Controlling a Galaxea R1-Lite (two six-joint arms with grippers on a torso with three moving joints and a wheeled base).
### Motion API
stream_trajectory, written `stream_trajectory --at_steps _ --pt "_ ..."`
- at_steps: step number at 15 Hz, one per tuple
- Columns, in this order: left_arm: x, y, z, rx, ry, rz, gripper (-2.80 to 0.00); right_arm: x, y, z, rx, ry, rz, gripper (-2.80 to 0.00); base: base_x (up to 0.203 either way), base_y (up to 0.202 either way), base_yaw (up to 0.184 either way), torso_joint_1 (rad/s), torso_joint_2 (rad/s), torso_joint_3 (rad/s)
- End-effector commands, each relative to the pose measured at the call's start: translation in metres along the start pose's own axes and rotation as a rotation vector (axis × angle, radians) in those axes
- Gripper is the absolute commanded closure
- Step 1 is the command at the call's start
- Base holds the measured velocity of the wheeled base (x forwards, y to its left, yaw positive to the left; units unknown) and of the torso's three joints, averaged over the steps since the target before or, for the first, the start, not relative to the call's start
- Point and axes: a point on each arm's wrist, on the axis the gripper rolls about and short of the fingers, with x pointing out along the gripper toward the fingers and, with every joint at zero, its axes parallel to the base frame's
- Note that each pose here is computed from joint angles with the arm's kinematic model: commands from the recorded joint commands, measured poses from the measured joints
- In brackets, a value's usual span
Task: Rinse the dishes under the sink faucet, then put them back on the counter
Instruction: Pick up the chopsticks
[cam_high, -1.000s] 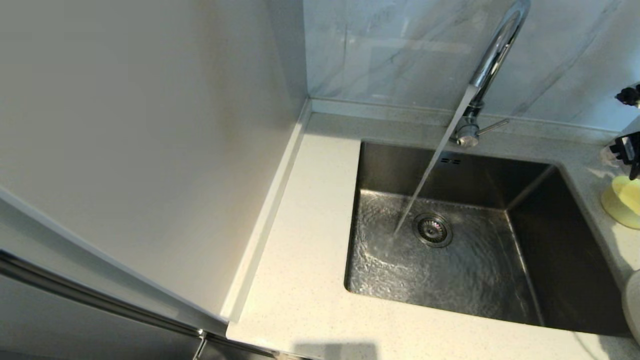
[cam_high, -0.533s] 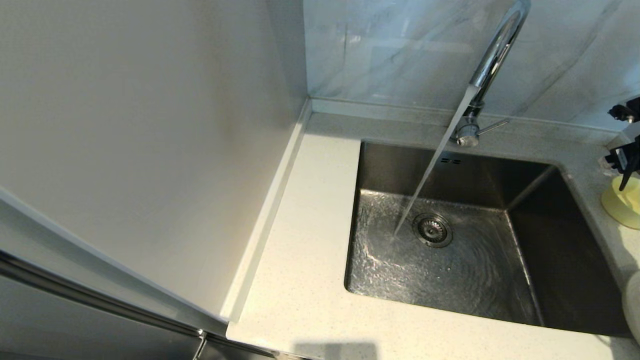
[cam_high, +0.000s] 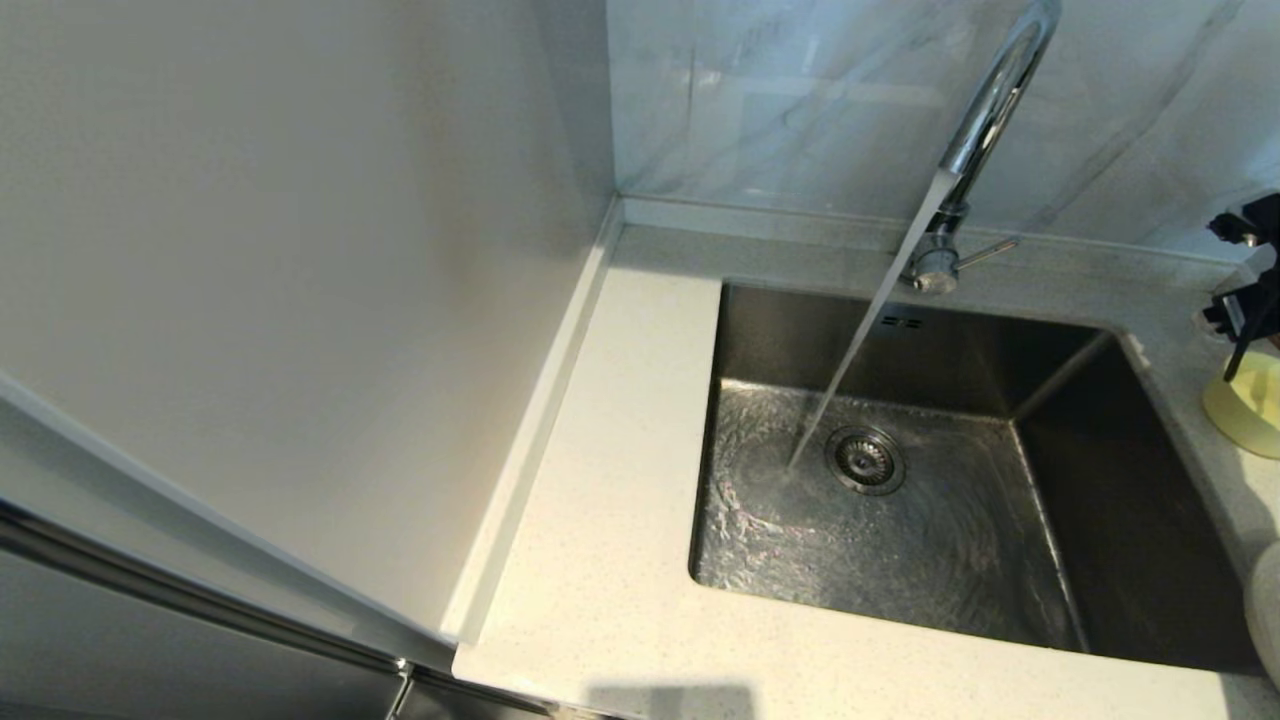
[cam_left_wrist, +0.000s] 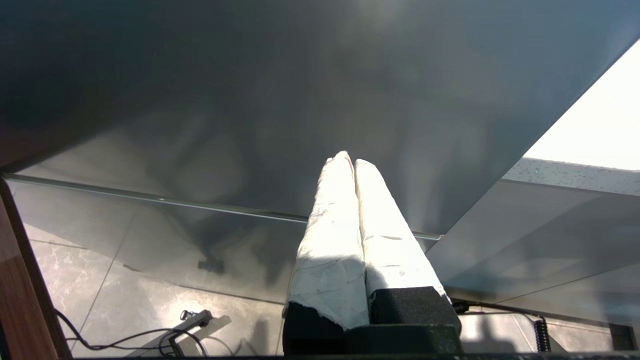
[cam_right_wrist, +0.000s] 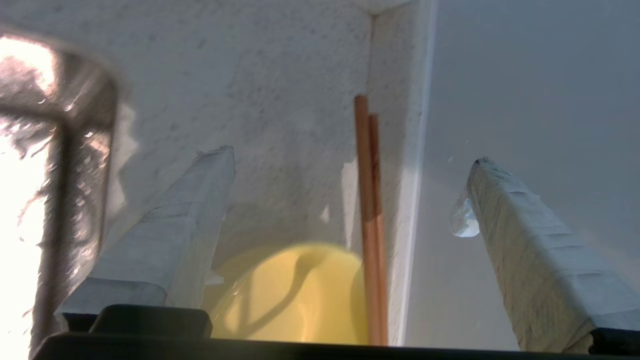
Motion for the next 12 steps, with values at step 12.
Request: stream_trajectory --at_steps 12 --pt "0.000 0.000 0.000 0.000 0.000 0.001 0.00 0.031 -0.011 -0.016 -0.033 0.019 -0.052 -2.80 0.000 0.000 0.000 0.000 0.00 0.000"
